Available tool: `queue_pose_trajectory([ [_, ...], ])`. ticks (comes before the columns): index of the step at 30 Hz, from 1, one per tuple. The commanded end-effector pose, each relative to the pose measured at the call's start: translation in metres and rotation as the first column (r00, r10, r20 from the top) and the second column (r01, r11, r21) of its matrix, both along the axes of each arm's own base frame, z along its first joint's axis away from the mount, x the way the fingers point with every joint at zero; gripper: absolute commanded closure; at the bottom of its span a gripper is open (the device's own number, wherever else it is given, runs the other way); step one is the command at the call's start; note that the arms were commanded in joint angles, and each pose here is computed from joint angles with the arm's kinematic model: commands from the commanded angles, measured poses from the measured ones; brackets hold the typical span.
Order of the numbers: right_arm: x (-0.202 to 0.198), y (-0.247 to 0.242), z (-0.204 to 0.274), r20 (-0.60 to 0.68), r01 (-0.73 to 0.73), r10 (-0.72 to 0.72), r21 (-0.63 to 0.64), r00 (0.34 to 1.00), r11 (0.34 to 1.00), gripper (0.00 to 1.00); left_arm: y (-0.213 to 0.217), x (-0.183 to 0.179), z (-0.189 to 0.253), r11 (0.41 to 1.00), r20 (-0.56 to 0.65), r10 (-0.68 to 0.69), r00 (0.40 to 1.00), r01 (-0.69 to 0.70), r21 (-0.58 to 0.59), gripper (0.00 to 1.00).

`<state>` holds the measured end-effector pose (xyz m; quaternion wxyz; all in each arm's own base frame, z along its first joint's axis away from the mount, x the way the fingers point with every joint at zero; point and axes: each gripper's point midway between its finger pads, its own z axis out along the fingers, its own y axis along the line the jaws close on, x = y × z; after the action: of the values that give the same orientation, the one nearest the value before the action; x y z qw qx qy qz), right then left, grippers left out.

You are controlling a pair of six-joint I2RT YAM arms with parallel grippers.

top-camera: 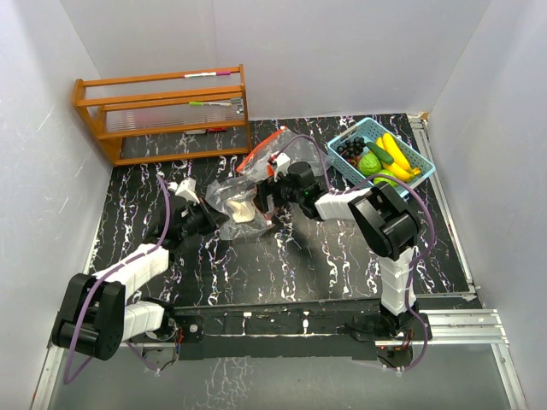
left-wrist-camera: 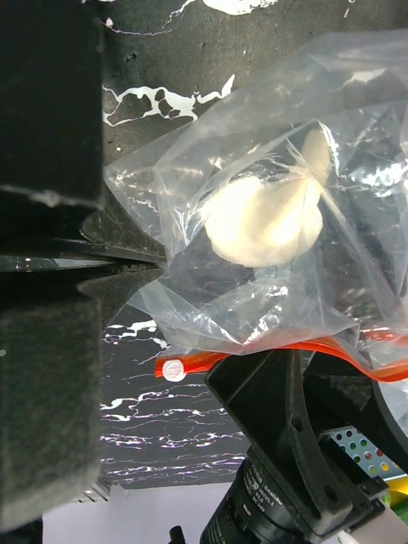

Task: Open the zip-top bag and remove the fake food
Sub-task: Pick up the fake vegetable from the zipper food storage bag.

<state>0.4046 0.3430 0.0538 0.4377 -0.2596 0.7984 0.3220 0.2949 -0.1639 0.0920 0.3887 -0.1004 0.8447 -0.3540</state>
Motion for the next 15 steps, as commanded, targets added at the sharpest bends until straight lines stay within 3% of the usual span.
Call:
queue_pose_trajectory([
  [1, 0.017, 0.028, 0.064, 0.177, -0.063, 0.044, 0.098, 0.983, 0.993, 0.02, 0.0, 0.0, 0.005, 1.0, 0.018, -0.006, 1.0, 0.006, -0.001, 1.0],
  [10, 0.031, 0.043, 0.036, 0.131, -0.067, 0.056, 0.081, 0.99, 0.994, 0.04, 0.001, -0.002, 0.005, 1.0, 0.017, -0.005, 1.0, 0.005, -0.004, 1.0],
  [15, 0.032, 0.057, 0.023, 0.082, -0.109, 0.1, 0.105, 0.992, 0.989, 0.15, 0.0, -0.003, 0.006, 1.0, 0.018, -0.007, 1.0, 0.007, -0.009, 1.0],
])
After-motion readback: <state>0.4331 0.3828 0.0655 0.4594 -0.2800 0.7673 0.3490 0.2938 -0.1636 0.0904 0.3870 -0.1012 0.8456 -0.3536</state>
